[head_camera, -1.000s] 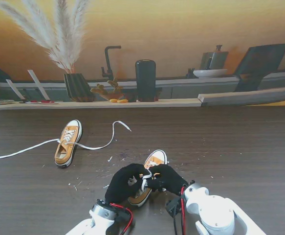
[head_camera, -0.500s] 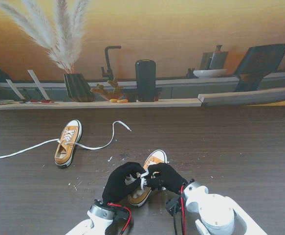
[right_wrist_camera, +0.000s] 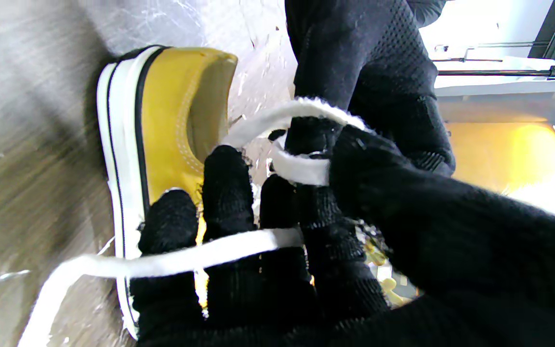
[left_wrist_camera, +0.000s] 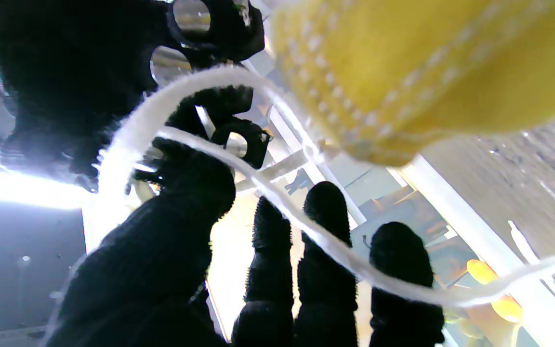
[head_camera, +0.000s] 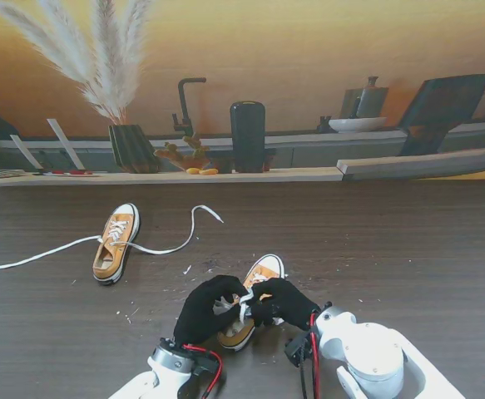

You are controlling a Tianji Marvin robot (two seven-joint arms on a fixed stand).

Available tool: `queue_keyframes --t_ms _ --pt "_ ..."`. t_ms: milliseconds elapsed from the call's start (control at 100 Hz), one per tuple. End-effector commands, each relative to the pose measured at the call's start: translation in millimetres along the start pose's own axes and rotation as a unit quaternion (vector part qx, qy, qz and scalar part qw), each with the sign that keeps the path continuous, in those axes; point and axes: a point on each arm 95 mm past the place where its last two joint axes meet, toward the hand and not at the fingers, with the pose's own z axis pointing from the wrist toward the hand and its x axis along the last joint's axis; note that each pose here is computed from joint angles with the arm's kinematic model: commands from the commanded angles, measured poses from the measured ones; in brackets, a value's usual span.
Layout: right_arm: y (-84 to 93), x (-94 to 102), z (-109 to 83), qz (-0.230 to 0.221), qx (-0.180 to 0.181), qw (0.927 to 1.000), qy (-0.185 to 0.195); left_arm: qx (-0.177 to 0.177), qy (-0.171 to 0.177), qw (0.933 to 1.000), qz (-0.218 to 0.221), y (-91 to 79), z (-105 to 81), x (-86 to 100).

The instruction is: Tie the shoelaces into a bow on the shoes

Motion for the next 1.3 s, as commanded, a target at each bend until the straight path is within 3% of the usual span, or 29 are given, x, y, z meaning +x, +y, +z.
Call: queue_keyframes --t_ms 0,520,1010,1290 --pt "-7.6 4.9 0.3 0.004 0.023 0.9997 0.002 -0.016 -0.008 0.9998 0.009 7.4 -6.9 -5.8" --pt "-5.7 3.9 -0.1 -0.001 0.029 0.9996 0.000 0.002 -0.019 0.9996 0.020 5.7 -2.9 -6.9" --pt "-3.2 1.4 -0.2 -0.010 0.017 0.9998 0.005 -0.062 -0.030 0.9971 0.032 3.7 -8.6 -8.2" --pt "-1.6 -0.5 -0.1 -0.029 -0.001 0.9995 0.013 -0.072 -0.042 0.9965 0.001 0.3 -13.1 -6.7"
